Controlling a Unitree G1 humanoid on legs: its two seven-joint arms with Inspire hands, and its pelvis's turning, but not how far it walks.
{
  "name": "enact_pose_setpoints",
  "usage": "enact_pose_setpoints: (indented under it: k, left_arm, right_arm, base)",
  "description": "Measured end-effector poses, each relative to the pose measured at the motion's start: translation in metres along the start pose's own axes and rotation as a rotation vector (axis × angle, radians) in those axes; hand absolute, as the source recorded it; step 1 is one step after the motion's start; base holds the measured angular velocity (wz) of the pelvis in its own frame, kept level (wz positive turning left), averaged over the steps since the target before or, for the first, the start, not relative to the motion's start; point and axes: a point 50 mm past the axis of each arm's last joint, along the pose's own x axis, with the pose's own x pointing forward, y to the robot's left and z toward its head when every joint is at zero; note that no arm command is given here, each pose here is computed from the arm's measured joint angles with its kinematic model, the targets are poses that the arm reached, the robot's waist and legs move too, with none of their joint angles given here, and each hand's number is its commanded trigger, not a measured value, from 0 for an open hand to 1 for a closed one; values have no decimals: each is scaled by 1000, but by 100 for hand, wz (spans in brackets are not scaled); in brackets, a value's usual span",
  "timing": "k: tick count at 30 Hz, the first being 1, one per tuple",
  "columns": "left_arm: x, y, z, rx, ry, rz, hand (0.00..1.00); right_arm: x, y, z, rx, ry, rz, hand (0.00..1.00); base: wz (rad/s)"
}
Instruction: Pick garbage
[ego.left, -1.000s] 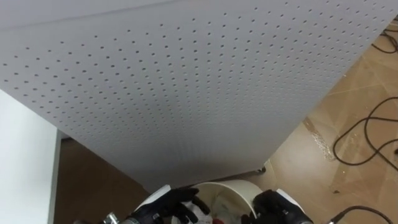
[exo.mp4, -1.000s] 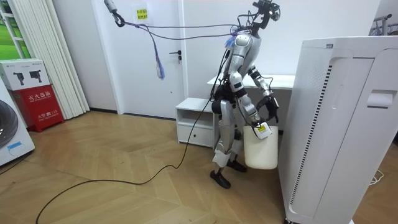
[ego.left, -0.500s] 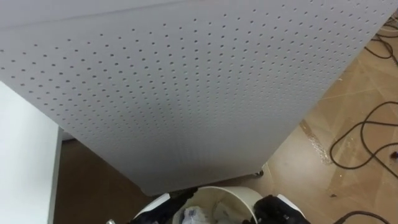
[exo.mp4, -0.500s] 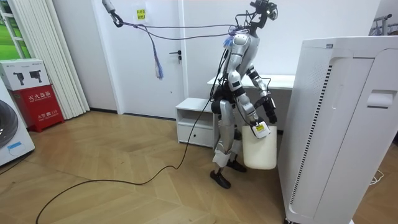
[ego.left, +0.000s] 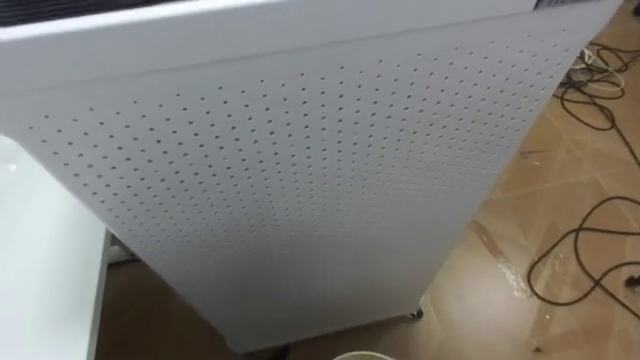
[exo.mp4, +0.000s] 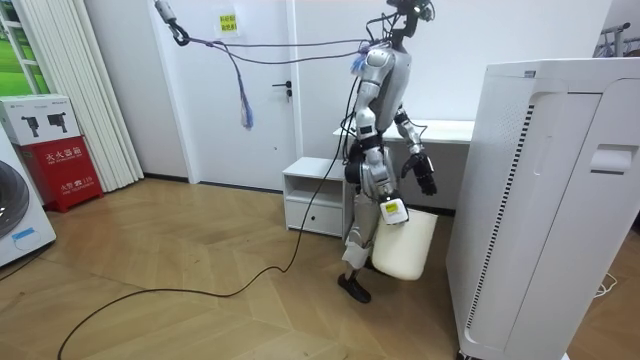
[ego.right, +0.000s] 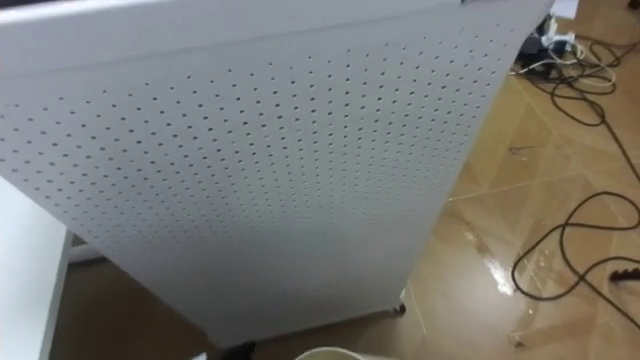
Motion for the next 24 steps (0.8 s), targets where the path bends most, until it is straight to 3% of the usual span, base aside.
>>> enact_pose_setpoints:
  k: [3,10,14,24]
  left_arm:
    - [-11,-6,-38,-91,129,37,0]
    - [-31,-15,-79,-384,211,214,0]
    - [-39,-19,-95,-453,280,280,0]
    - [-53,-32,-124,-765,391,415,0]
  right_arm:
    - [-7,1,-23,111,47,-18,100]
    - [-20,5,-60,286,132,-69,100]
    - [-26,8,-77,360,184,-108,100]
    - [-31,15,-94,506,246,-170,100]
  base:
    - [-8]
    - [-15]
    - [-10]
    - [-17]
